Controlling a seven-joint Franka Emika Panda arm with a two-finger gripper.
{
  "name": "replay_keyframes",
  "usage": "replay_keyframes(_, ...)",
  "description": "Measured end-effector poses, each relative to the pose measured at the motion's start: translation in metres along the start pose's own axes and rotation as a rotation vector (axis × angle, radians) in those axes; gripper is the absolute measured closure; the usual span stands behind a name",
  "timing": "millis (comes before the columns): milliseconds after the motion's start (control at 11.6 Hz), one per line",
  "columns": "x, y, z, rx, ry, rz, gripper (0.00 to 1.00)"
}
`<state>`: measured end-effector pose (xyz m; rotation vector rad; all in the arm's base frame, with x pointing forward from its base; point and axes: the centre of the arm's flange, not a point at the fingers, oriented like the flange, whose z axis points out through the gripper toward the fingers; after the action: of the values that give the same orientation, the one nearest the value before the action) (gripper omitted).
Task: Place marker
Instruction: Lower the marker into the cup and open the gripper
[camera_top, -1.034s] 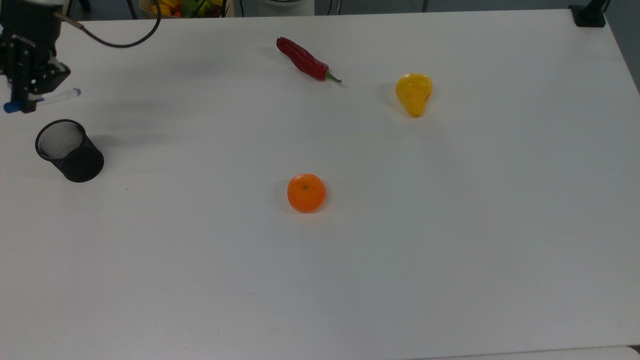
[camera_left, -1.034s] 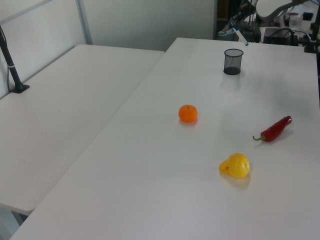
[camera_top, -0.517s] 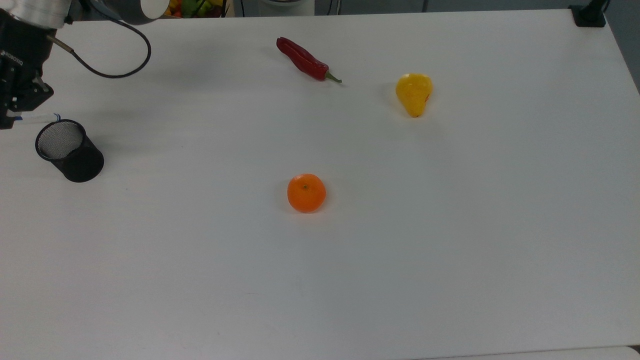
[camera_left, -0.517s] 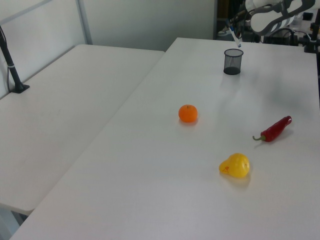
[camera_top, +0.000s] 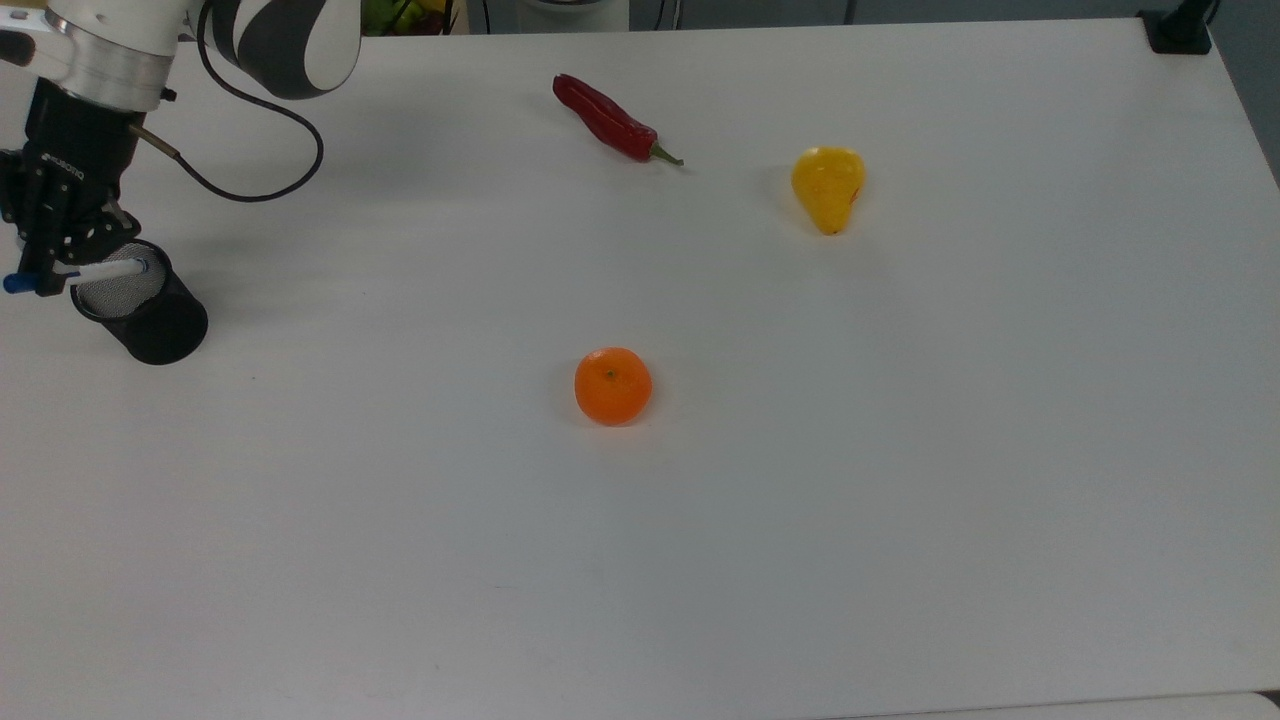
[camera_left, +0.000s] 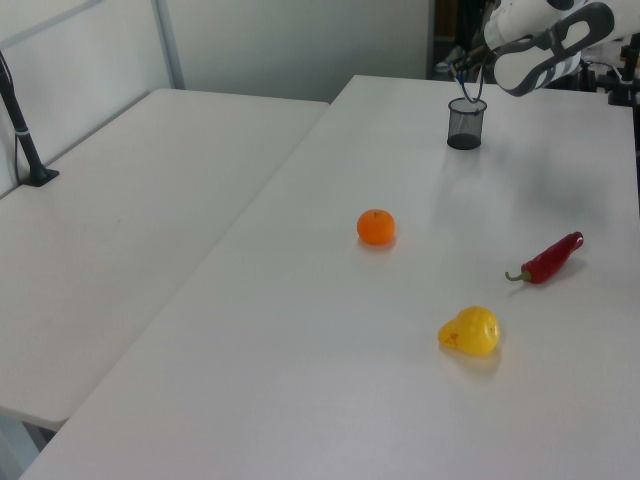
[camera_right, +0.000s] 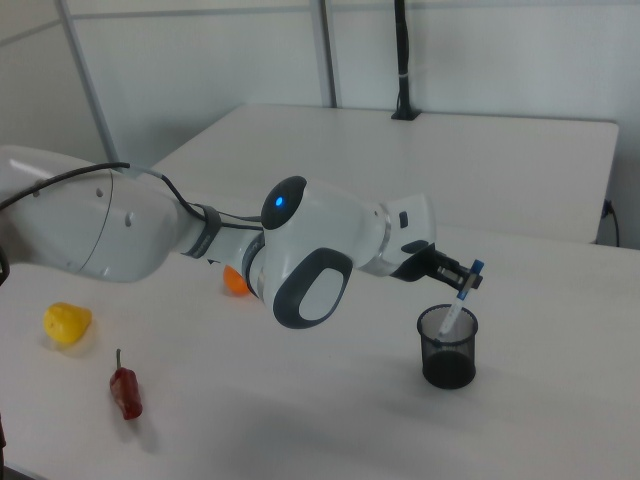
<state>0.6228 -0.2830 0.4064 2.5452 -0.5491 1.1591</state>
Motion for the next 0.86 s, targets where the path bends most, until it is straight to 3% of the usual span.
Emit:
replay_keyframes(172, -0.0081, 0.0000, 0.0040, -0.002, -0.016, -0.002, 0.81)
replay_keyframes(258, -0.0096, 0.0001, 0.0045, -0.002, -0.019, -0.002, 0.74)
replay_keyframes(603, -0.0141, -0.0014, 0.0058, 0.000, -0.028, -0.003, 0.31)
replay_keyframes(775, -0.0130, -0.0014, 0.0049, 0.001, -0.026, -0.002, 0.01)
replay_keyframes(862, -0.0078, -0.0004, 0.0007, 0.002, -0.015, 0.003, 0.00)
